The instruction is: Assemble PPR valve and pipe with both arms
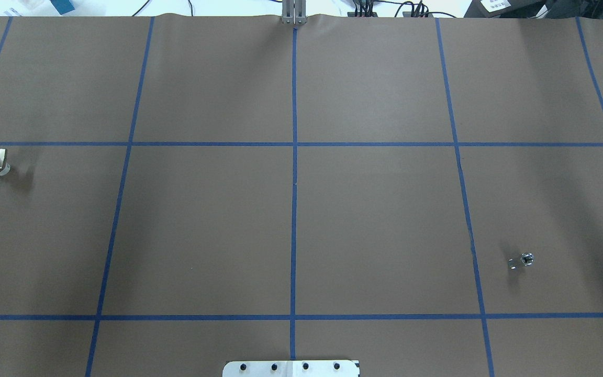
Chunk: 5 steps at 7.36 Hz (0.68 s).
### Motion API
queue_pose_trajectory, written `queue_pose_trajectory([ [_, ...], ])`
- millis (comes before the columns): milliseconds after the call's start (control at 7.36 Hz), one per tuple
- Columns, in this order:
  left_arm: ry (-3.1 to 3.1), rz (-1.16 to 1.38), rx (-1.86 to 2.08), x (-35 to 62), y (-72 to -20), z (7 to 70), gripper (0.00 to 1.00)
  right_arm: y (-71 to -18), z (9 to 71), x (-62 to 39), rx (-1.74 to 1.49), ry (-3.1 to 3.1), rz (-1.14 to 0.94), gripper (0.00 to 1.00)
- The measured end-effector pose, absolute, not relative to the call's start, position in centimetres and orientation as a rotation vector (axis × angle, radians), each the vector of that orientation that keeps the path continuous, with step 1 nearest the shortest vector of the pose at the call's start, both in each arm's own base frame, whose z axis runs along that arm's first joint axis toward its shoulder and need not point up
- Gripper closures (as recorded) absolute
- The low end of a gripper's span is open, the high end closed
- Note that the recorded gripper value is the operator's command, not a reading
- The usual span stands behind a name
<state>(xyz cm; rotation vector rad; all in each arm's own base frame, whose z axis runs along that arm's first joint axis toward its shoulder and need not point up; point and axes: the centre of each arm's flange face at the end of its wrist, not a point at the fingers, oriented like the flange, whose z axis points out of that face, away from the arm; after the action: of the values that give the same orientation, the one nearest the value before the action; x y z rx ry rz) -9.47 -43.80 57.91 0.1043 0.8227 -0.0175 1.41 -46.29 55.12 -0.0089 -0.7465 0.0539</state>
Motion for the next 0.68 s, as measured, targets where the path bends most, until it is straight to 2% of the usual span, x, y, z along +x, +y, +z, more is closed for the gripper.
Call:
queue_pose_trajectory([
  [680, 0.823, -0.015, 0.111, -9.23, -43.50, 57.22, 0.00, -46.01, 55.81, 1.40, -0.021, -0.747, 0.058, 0.00],
])
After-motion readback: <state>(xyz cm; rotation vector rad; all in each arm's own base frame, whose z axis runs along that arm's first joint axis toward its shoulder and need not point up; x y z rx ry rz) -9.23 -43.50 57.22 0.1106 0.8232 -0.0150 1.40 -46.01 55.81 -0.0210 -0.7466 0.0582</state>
